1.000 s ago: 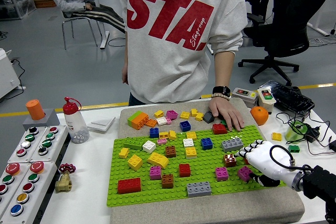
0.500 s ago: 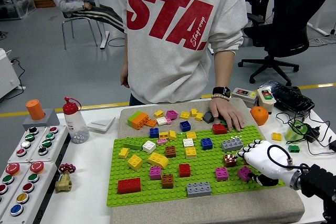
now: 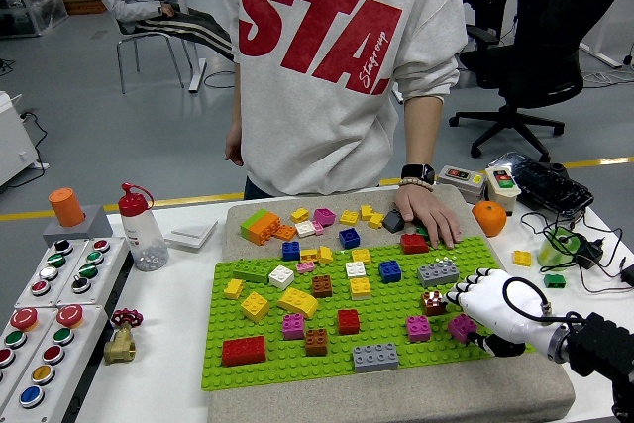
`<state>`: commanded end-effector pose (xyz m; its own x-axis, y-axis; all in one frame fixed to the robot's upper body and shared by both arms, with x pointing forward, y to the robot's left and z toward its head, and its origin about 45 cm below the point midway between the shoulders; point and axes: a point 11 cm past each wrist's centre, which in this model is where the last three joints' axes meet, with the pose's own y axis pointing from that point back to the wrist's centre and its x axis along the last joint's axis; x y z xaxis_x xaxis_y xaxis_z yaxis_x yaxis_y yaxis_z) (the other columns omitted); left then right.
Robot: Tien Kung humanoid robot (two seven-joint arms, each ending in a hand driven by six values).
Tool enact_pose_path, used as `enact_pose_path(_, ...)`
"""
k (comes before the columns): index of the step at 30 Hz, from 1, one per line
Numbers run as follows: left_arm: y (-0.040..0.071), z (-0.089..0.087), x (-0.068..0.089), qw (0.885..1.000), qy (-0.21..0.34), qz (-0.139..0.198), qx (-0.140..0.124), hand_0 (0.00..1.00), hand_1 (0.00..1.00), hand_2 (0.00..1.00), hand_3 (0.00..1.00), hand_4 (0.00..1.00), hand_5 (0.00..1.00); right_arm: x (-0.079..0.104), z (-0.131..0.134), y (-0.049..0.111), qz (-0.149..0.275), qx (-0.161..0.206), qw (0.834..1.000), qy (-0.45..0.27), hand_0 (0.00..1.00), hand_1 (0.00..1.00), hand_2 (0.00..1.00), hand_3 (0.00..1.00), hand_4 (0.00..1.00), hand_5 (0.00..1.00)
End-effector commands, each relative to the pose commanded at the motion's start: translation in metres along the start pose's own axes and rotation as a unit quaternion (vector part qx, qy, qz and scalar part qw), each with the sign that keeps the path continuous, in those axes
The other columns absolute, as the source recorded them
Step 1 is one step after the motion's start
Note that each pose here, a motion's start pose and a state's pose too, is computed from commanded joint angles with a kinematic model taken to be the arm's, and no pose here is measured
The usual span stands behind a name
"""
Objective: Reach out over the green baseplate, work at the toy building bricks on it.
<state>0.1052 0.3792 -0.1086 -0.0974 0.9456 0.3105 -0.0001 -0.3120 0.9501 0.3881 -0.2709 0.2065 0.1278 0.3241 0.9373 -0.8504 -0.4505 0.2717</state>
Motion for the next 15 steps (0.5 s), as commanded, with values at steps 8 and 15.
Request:
enact_pose_path(8, -0.0006, -0.0036, -0.0004, 1.0, -0.005, -0.001, 0.006, 0.663, 0.618, 0.622, 0.484, 0.374, 0.998, -0.006, -0.0022, -0.0023, -0.01, 0.002, 1.0, 0.001, 0.74, 0.751, 0.774, 0.749, 0.646, 0.073)
enact_pose_path(15, -0.0011, -0.0053, 0.0006, 1.0, -0.004, -0.001, 0.006, 0.663, 0.618, 0.623, 0.487, 0.374, 0.998, -0.0082, 0.0002, -0.0033, -0.013, -0.001, 1.0, 0.002, 0.735, 0.751, 0.774, 0.736, 0.637, 0.076)
